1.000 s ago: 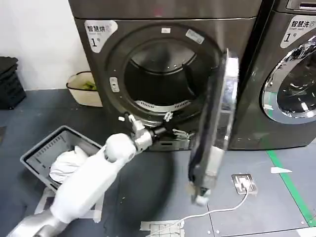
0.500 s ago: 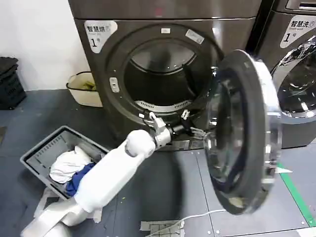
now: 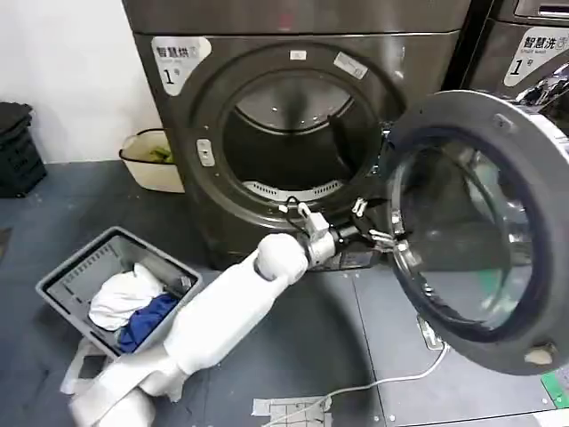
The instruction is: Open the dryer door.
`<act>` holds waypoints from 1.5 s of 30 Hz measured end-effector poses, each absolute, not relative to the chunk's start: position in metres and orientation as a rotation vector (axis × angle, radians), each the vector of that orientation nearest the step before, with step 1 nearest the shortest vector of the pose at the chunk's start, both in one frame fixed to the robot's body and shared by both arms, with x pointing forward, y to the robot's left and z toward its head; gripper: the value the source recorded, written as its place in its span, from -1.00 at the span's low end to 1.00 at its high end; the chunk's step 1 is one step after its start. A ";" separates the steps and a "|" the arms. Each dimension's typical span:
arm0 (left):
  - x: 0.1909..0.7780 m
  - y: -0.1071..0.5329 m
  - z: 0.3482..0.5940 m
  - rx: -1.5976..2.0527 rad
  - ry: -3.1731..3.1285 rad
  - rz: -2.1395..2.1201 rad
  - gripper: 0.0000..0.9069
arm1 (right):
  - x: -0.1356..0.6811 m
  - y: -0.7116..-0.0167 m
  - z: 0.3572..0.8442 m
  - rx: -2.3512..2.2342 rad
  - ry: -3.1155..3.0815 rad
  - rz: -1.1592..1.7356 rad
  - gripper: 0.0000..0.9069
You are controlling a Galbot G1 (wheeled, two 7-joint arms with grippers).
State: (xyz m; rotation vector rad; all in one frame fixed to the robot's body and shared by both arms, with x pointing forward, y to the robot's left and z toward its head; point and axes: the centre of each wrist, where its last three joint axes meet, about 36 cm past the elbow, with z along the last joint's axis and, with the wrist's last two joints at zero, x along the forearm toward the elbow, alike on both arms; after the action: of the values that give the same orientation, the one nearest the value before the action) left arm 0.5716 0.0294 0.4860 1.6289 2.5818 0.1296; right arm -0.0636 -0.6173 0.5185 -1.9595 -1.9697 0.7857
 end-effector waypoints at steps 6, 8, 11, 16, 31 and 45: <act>0.577 0.012 0.494 1.637 2.564 0.122 1.00 | -0.077 -0.619 0.521 -1.987 -1.934 0.778 1.00; 0.578 0.009 0.496 1.638 2.560 0.120 1.00 | -0.078 -0.619 0.523 -1.991 -1.930 0.776 1.00; 0.578 0.005 0.499 1.642 2.551 0.114 1.00 | -0.079 -0.618 0.524 -1.991 -1.925 0.772 1.00; 0.577 0.002 0.501 1.646 2.543 0.109 1.00 | -0.079 -0.618 0.525 -1.993 -1.921 0.768 1.00; 0.556 0.019 0.506 1.685 2.523 0.080 1.00 | -0.083 -0.620 0.528 -2.016 -1.900 0.760 1.00; 0.502 0.088 0.528 1.640 2.546 0.069 1.00 | -0.065 -0.618 0.521 -1.999 -1.953 0.735 1.00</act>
State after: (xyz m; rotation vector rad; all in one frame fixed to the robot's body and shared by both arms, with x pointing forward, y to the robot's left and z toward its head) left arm 0.5020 0.0876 0.5280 1.6399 2.5464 0.0685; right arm -0.0647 -0.6183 0.5212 -1.9994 -1.9532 0.7354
